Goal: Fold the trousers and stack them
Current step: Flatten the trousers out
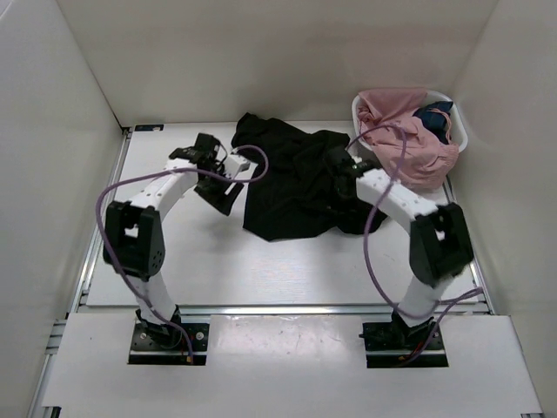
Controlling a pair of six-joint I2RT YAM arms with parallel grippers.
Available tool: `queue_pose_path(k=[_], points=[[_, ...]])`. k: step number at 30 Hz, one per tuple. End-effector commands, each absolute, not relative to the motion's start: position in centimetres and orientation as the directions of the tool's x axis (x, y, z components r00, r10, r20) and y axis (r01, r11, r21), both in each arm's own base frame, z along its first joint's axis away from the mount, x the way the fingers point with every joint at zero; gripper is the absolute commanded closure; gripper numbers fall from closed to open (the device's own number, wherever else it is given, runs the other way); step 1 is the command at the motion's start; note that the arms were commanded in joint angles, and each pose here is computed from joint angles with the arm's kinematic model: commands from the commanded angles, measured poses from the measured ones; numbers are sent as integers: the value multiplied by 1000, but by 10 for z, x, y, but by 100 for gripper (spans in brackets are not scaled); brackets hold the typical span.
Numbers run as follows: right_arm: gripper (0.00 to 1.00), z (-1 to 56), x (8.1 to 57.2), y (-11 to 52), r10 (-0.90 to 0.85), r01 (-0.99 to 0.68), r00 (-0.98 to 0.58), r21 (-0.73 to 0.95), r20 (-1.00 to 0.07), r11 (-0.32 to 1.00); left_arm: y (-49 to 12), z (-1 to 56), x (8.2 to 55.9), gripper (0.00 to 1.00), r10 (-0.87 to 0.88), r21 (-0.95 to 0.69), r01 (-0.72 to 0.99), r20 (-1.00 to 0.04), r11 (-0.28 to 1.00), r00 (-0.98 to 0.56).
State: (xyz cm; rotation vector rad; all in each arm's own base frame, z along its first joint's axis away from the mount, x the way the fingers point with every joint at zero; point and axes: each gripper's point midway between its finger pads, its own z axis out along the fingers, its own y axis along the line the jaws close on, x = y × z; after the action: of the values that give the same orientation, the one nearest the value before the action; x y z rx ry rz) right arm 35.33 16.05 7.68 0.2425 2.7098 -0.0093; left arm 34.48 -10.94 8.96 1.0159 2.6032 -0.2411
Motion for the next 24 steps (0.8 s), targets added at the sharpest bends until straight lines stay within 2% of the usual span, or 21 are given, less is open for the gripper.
queue_pose_path(k=[1,6,11,12,13,14,15,17,20,22,23,24], points=[[100,98,300,155,189,193,-887,34,-421,981,-137,102,381,19,636,3,704,-431,711,-640],[100,94,212,132,236,250,-897,11,-374,968,-173,92,440,18,603,11,677,-464,736,-649],[100,72,144,82,431,464,-834,-15,-345,886,-194,94,487,14,581,64,651,-522,756,-624],[100,68,136,75,464,498,-813,-8,-353,867,-204,98,499,9,573,71,650,-550,757,-607],[93,70,131,72,505,526,-780,49,-369,849,-211,99,504,8,575,77,656,-563,751,-593],[46,66,126,69,534,550,-760,72,-371,832,-213,98,508,6,575,78,655,-565,751,-592],[35,55,118,63,575,591,-733,80,-363,803,-219,91,510,4,580,78,662,-567,745,-585],[26,58,121,67,631,609,-677,193,-378,769,-226,84,515,4,585,88,665,-570,741,-577],[23,57,128,63,693,638,-596,285,-405,715,-226,55,512,4,581,59,656,-530,752,-618],[23,55,131,58,706,655,-567,288,-425,699,-231,40,504,4,573,8,665,-515,747,-637],[17,57,134,59,714,658,-552,302,-430,690,-233,37,500,6,573,-12,672,-511,740,-640],[17,51,134,59,709,662,-559,284,-430,693,-234,34,497,8,567,-30,670,-506,741,-650]])
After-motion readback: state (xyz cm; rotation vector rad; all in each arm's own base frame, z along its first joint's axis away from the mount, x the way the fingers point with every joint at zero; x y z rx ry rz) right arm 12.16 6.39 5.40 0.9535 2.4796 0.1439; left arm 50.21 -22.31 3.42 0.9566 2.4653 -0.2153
